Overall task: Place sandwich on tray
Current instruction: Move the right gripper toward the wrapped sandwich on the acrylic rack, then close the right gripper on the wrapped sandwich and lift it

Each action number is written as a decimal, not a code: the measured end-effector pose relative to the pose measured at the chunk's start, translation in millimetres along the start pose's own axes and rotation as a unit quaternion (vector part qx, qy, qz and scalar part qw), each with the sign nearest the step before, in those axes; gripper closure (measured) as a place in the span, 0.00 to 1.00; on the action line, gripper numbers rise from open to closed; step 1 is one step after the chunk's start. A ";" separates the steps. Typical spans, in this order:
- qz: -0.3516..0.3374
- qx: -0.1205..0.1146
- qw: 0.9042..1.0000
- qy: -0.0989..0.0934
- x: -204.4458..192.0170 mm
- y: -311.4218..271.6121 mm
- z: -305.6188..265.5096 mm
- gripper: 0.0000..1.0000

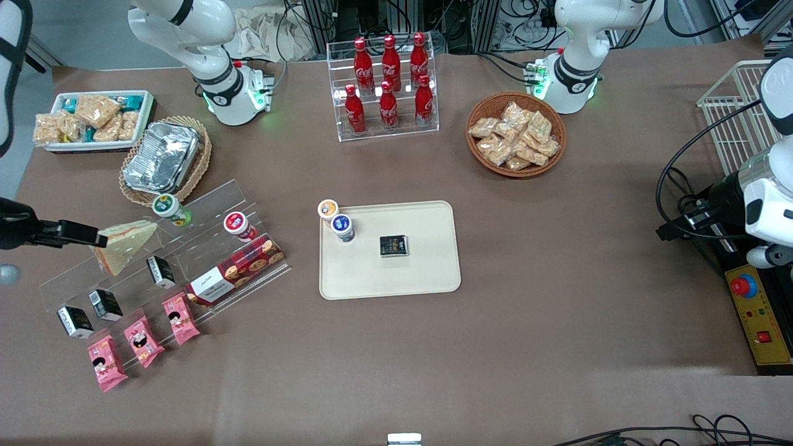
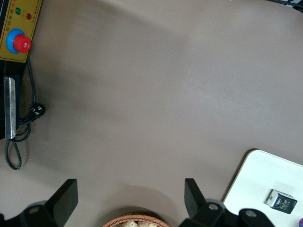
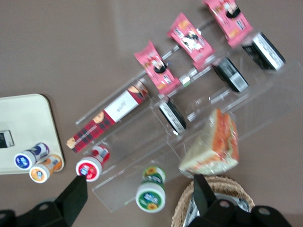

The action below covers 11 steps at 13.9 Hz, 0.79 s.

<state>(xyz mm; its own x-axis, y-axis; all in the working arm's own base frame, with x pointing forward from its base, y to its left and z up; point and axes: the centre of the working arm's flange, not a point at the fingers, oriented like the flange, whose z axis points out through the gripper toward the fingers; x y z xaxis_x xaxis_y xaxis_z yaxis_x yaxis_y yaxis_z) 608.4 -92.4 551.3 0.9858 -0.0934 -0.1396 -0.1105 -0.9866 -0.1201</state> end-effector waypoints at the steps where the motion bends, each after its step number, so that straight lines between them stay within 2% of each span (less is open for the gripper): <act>1: 0.008 0.002 1.000 -0.010 -3.3 9.1 0.7 0.00; 2: 0.016 0.003 1.000 -0.016 -5.7 18.1 0.4 0.00; 4: 0.030 0.003 0.999 -0.014 -8.7 35.0 -2.9 0.00; 8: 0.047 -0.028 0.999 0.001 -16.5 58.9 3.2 0.00; 11: 0.061 -0.032 0.998 0.014 -22.7 69.9 32.6 0.01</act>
<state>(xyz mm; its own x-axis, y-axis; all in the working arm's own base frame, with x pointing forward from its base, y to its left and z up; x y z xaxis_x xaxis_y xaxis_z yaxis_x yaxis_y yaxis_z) 574.1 -154.9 514.1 0.9687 -0.2165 -0.1214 -0.2227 -0.9741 -0.0402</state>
